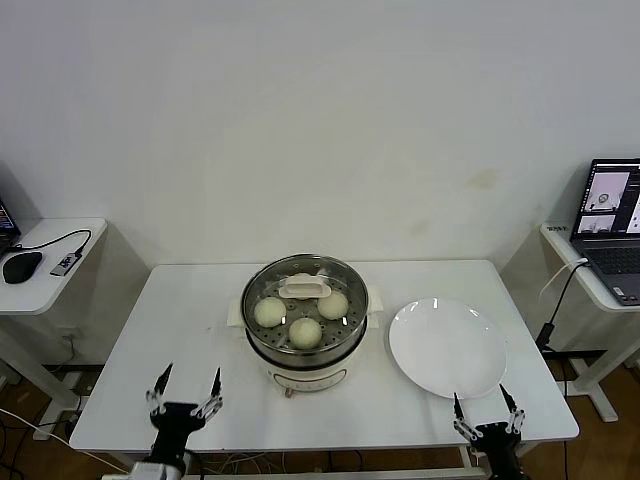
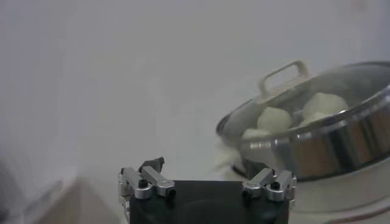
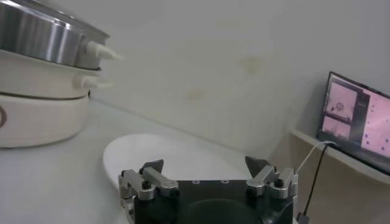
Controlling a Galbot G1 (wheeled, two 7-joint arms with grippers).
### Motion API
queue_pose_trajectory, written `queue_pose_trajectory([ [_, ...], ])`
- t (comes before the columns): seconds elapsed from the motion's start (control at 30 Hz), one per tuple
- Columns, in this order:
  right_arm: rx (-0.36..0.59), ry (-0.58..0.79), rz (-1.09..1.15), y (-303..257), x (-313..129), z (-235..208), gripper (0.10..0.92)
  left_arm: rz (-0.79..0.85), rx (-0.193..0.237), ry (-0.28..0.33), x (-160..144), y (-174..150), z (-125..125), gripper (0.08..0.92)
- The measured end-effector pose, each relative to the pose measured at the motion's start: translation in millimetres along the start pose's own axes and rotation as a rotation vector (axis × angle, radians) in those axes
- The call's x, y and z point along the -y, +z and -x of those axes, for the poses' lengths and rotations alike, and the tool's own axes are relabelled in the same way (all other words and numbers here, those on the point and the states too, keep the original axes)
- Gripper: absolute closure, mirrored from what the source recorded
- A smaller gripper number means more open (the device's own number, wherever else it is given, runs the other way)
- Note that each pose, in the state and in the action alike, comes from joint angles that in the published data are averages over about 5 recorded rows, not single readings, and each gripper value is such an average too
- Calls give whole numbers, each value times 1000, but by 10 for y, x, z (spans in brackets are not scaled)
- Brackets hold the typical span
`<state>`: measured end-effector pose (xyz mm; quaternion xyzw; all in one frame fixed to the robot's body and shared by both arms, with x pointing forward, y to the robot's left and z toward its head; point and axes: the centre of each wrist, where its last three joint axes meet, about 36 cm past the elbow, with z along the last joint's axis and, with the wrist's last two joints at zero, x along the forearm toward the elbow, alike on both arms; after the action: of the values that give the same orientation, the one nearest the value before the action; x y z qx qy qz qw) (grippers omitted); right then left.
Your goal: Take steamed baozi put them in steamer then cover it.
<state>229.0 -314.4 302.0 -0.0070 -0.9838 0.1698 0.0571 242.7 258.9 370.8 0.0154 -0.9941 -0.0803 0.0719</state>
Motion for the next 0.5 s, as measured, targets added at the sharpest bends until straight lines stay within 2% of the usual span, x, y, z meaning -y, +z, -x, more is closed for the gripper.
queue_pose_trajectory([
  [0.23, -6, -35, 31, -58, 69, -77, 200, -128, -33, -50, -2, 211, -139, 177],
  [0.5, -13, -63, 72, -138, 50, -133, 200, -190, -45, -64, 12, 311, -151, 177],
])
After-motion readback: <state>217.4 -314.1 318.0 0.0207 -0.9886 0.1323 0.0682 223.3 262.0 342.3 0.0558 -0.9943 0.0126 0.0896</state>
